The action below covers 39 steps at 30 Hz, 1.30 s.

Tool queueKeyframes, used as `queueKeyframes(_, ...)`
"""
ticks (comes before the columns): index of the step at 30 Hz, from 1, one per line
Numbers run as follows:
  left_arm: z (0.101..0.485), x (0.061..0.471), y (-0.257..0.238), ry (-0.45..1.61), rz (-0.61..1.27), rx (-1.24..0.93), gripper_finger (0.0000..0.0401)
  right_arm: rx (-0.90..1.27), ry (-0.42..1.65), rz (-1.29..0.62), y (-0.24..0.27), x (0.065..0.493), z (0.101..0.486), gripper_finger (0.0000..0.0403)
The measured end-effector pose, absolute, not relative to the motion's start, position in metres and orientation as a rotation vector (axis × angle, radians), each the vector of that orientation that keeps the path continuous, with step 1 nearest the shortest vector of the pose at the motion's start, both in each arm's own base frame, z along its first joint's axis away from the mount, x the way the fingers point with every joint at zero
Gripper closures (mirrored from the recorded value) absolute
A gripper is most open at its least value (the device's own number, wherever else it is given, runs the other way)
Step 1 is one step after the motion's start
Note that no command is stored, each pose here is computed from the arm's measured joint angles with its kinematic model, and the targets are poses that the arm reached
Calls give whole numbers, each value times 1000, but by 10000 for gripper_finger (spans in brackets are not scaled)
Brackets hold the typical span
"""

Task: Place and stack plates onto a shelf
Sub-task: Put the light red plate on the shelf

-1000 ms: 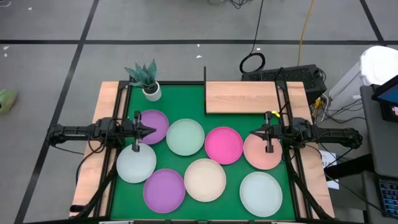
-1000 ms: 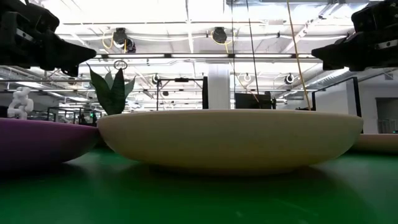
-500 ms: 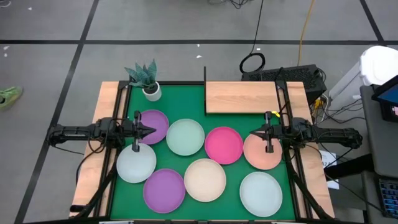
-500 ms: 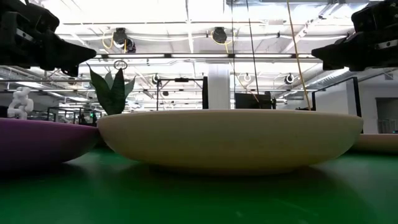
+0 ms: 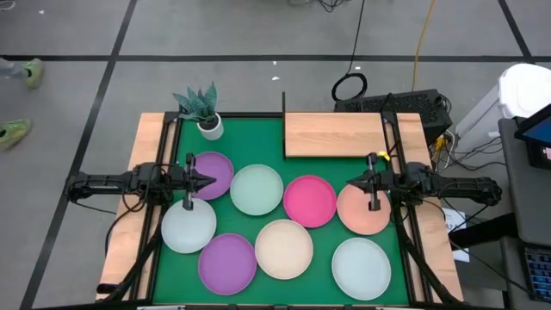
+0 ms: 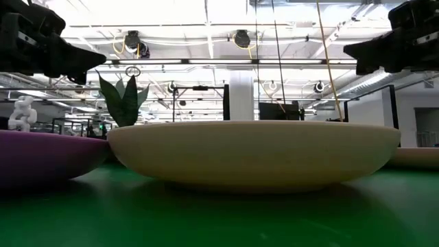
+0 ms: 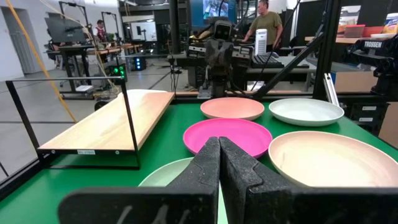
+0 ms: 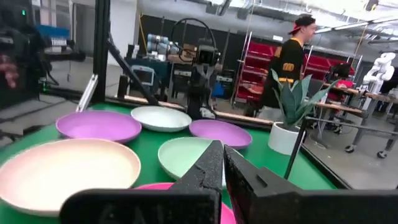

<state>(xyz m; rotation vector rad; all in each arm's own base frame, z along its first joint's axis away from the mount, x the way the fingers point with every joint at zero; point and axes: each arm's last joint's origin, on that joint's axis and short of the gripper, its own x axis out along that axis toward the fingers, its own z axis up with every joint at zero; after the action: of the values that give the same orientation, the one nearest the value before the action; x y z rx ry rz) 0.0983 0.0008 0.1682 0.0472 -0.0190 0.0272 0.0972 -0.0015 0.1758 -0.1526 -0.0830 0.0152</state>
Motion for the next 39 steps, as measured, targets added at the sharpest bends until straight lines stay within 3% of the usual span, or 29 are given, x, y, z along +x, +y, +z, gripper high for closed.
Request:
queueKeyframes(5,168,98,1,-19,27,47,398,-83,-32,21,-2,99,177,403)
queueKeyframes(22,168,98,1,-21,28,47,398,-152,-51,16,-2,119,314,403)
queueKeyframes(28,168,98,1,-20,27,24,398,-118,73,-79,-6,146,357,403)
queueKeyframes(32,168,98,1,-20,28,23,398,-101,211,-176,-10,165,363,403)
queueKeyframes(39,168,98,1,-20,27,-11,398,-21,356,-156,-4,194,339,403)
